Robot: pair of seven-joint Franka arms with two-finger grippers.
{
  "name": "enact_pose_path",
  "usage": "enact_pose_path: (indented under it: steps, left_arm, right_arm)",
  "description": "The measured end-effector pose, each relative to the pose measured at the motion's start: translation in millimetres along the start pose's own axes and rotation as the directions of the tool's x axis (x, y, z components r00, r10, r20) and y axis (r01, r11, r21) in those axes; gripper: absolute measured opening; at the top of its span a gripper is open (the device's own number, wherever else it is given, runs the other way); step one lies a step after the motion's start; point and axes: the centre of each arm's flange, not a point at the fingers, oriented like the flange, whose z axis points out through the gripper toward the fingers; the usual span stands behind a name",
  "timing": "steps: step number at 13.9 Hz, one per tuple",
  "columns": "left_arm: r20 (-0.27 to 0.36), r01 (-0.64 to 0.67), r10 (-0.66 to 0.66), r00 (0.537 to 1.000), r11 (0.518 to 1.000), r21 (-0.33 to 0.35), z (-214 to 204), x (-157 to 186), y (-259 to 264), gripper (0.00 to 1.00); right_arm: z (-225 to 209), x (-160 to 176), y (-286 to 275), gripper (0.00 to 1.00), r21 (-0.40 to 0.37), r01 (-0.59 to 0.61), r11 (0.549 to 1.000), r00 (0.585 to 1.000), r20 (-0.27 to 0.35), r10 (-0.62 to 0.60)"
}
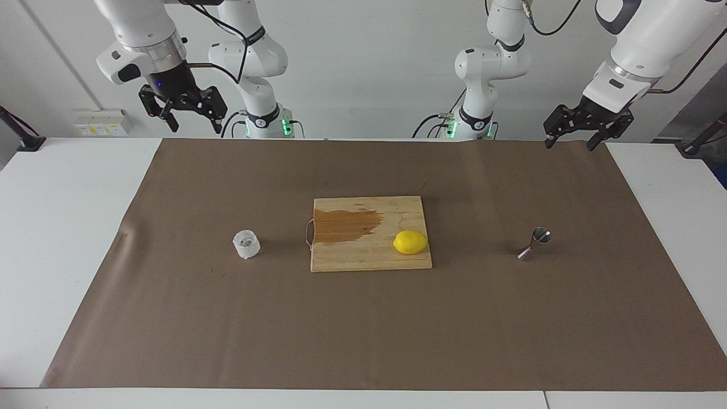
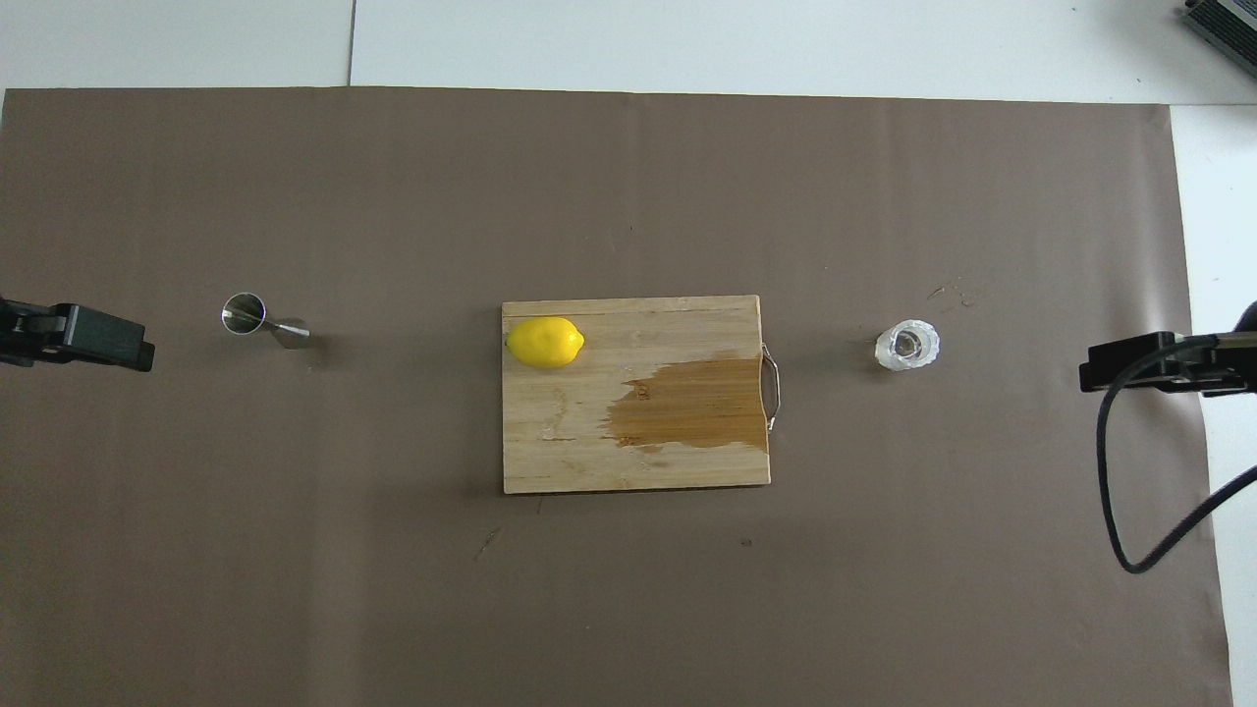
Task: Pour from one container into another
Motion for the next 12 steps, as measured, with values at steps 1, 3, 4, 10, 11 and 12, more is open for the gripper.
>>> enact_pose_path:
  steps: [1,3,4,10,11,12]
  left_arm:
    - [0.000,0.000,0.000,1.000,1.000,0.000,0.0,0.0,0.0,1.00]
    - [0.001,-0.001,0.001,1.000,1.000,0.000,0.1,0.0,0.5,1.00]
    - [0.003,-0.002,0.002,1.000,1.000,0.000,0.4,-0.2,1.0,1.00]
    - [0.007,0.006,-0.006,1.000,1.000,-0.001,0.9,-2.0,-3.0,1.00]
    - [0.007,0.009,-0.009,1.000,1.000,-0.001,0.7,-2.3,-4.6,1.00]
    - [0.007,0.011,-0.011,1.000,1.000,-0.001,0.6,-2.4,-5.6,1.00]
  right_arm:
    - [0.0,0.0,0.0,1.00,0.000,0.000,1.000,1.000,0.000,0.000]
    - [0.0,0.0,0.0,1.00,0.000,0.000,1.000,1.000,0.000,0.000]
    - [0.0,0.0,0.0,1.00,0.000,0.000,1.000,1.000,0.000,0.000]
    - [0.0,0.0,0.0,1.00,0.000,0.000,1.000,1.000,0.000,0.000]
    - [0.0,0.0,0.0,1.00,0.000,0.000,1.000,1.000,0.000,0.000]
    - [0.0,0.0,0.0,1.00,0.000,0.000,1.000,1.000,0.000,0.000]
